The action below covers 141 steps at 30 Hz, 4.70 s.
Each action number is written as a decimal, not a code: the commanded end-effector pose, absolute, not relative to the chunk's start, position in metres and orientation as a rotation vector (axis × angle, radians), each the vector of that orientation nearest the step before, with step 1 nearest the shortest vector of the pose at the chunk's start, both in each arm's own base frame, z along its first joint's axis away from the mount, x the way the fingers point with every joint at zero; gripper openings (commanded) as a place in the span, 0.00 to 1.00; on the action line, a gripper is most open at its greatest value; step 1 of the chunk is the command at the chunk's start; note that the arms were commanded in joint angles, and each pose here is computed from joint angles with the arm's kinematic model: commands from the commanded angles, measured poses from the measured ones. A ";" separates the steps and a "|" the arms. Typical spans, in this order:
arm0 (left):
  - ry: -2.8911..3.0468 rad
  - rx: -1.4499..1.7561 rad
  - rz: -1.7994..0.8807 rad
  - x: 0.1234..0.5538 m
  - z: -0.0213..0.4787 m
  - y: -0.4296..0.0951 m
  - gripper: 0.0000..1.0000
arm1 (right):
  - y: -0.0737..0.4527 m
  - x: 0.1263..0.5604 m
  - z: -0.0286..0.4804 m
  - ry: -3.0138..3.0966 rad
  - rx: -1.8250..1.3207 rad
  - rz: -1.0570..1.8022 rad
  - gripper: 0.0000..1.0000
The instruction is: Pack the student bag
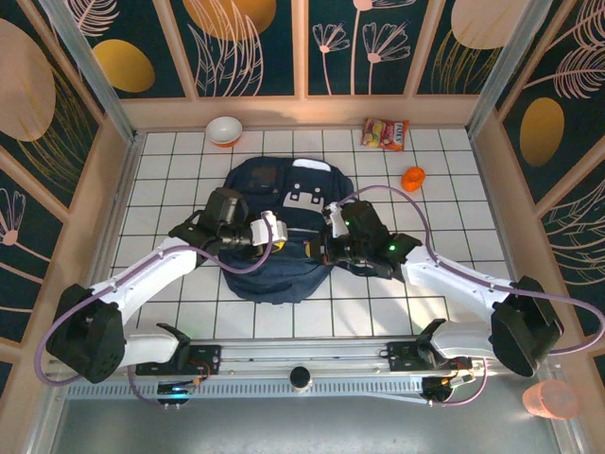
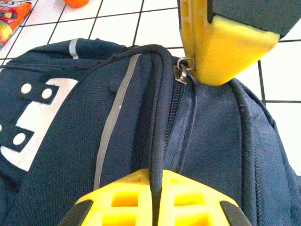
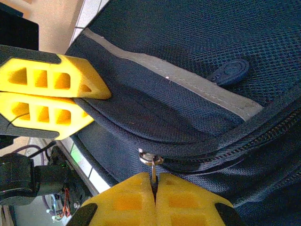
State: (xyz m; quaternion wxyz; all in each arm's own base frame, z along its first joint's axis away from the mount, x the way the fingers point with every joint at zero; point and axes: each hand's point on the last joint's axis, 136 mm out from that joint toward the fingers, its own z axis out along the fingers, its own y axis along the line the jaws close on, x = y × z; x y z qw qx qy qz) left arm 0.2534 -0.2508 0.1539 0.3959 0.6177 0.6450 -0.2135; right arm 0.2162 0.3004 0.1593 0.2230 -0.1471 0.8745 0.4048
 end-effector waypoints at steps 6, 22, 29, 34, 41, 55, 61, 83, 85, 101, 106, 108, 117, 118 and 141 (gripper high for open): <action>1.708 1.524 -0.717 0.234 0.171 -0.254 0.21 | 0.313 0.223 0.170 2.355 -0.424 1.139 0.00; 1.659 1.621 -0.603 0.239 0.162 -0.300 0.48 | 0.314 0.221 0.173 2.341 -0.440 1.145 0.00; 1.675 1.680 -0.562 0.245 0.141 -0.300 0.43 | 0.313 0.221 0.175 2.333 -0.439 1.145 0.00; 1.738 1.722 -0.547 0.242 0.121 -0.294 0.20 | 0.310 0.222 0.175 2.333 -0.432 1.128 0.00; 1.701 1.661 -0.524 0.242 0.136 -0.290 0.00 | 0.295 0.227 0.173 2.339 -0.395 1.100 0.00; 1.567 1.525 -0.642 0.234 0.178 -0.301 0.00 | 0.250 0.252 0.175 2.329 -0.321 1.052 0.00; 1.515 1.539 -0.714 0.225 0.187 -0.307 0.00 | 0.241 0.266 0.177 2.326 -0.336 1.033 0.00; 1.426 1.639 -0.824 0.195 0.189 -0.305 0.00 | 0.202 0.324 0.153 2.385 -0.185 0.956 0.00; 1.425 1.637 -0.825 0.196 0.188 -0.306 0.00 | 0.203 0.324 0.158 2.367 -0.181 0.966 0.00; 1.496 1.424 -0.612 0.250 0.191 -0.310 0.00 | 0.182 0.295 0.215 2.371 -0.055 0.943 0.39; 1.453 1.374 -0.508 0.282 0.231 -0.320 0.00 | 0.175 0.298 0.201 2.437 0.045 0.906 0.41; 1.433 1.335 -0.526 0.290 0.255 -0.327 0.00 | 0.173 0.300 0.199 2.447 0.072 0.890 0.42; 1.365 1.236 -0.450 0.326 0.317 -0.342 0.00 | 0.134 0.322 0.204 2.393 0.263 0.854 0.44; 1.373 1.294 -0.447 0.323 0.304 -0.344 0.00 | 0.131 0.323 0.204 2.393 0.270 0.848 0.44; 1.570 1.659 -0.497 0.257 0.124 -0.329 0.56 | 0.157 0.302 0.174 2.450 0.284 0.966 0.47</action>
